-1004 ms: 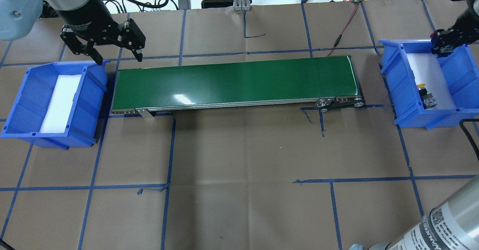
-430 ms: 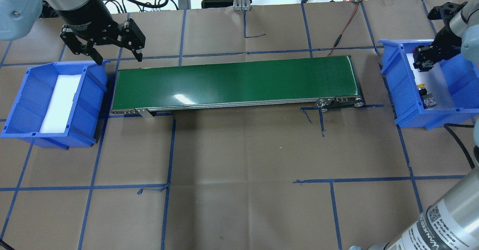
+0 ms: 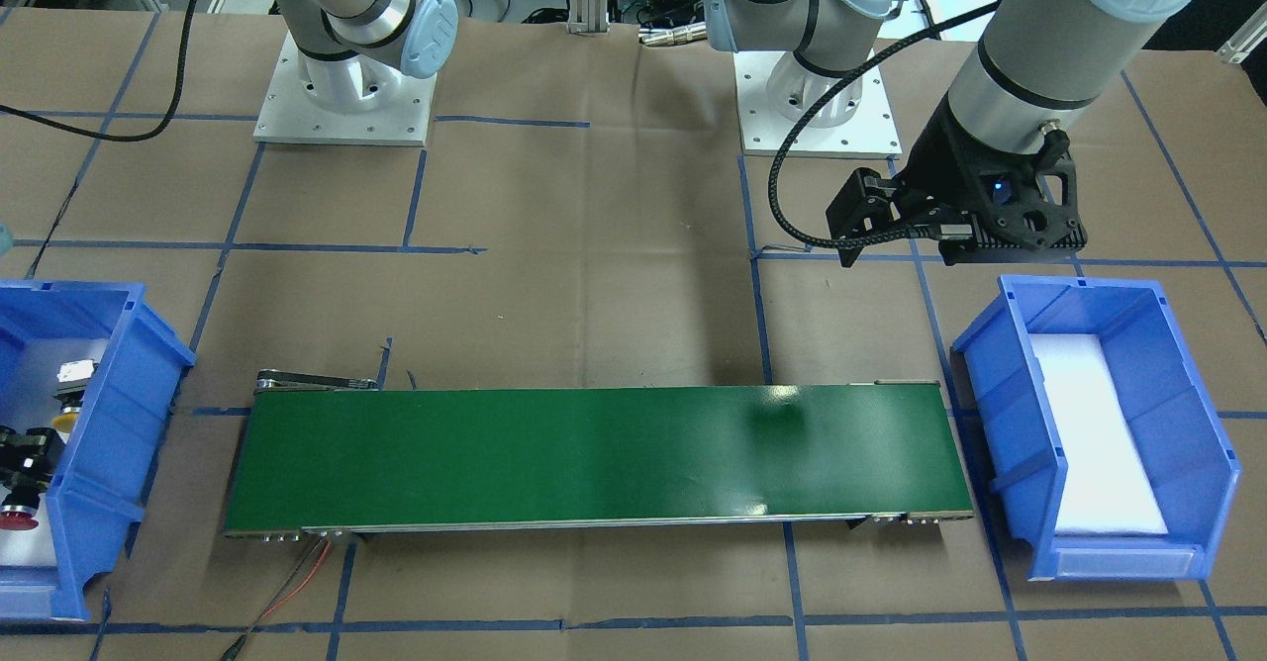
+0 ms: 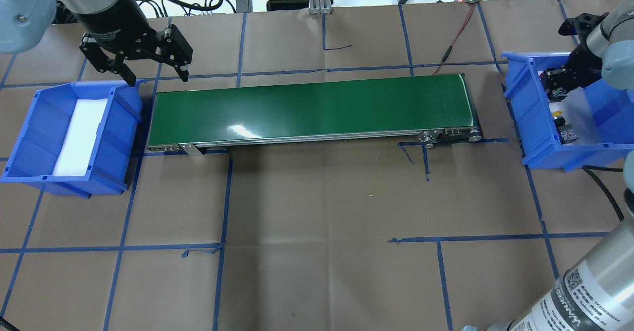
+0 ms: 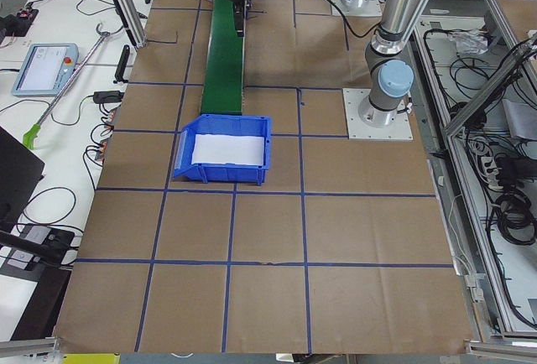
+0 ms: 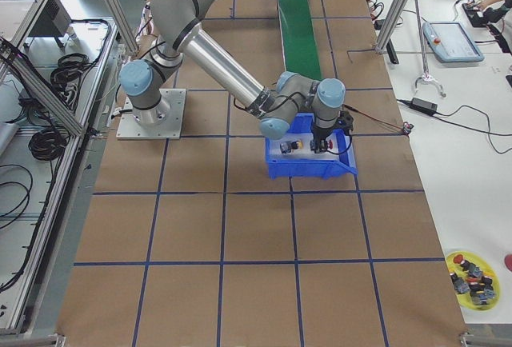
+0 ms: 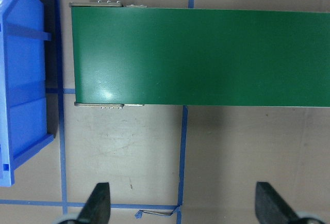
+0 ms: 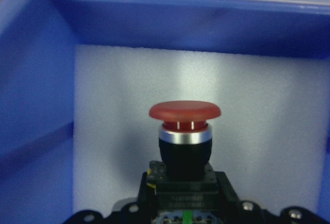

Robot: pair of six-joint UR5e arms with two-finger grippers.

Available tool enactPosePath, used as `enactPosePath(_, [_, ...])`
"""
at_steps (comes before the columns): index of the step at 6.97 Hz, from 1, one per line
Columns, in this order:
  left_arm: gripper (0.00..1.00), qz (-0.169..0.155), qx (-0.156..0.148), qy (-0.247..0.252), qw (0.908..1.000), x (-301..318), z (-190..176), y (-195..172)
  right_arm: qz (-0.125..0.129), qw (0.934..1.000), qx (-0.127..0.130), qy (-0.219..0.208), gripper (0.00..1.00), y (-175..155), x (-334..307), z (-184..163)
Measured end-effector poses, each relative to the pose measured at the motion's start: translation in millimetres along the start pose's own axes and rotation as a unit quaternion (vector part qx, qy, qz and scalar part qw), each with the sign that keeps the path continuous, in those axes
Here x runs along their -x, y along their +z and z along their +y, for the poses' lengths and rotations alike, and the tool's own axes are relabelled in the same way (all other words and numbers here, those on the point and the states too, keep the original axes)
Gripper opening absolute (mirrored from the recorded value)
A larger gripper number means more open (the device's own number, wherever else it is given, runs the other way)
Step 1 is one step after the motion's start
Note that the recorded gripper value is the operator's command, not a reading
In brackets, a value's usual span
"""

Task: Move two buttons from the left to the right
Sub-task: 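Lower the red button into the bin and open the right gripper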

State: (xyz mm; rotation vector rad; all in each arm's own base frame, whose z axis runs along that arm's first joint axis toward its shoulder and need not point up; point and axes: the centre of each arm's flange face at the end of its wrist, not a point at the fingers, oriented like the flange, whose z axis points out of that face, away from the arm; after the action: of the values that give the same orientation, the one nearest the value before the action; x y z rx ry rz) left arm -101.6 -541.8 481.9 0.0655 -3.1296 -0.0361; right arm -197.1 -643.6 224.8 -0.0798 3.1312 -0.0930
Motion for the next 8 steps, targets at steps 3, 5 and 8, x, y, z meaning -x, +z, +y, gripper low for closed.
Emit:
enactPosePath(3, [0.99, 0.000, -0.001, 0.000, 1.0000, -0.3, -0.2, -0.5, 0.000, 1.0000, -0.001, 0.000, 0.99, -3.9, 0.2, -0.2])
enactPosePath(5, [0.99, 0.000, -0.001, 0.000, 1.0000, 0.0, -0.5, -0.6, 0.012, 0.9997, -0.020, 0.001, 0.99, -34.3, 0.4, -1.9])
enactPosePath(8, [0.99, 0.000, -0.002, 0.000, 1.0000, 0.1, -0.8, -1.5, 0.051, 0.9957, -0.078, 0.003, 1.00, -141.4, 27.7, 5.2])
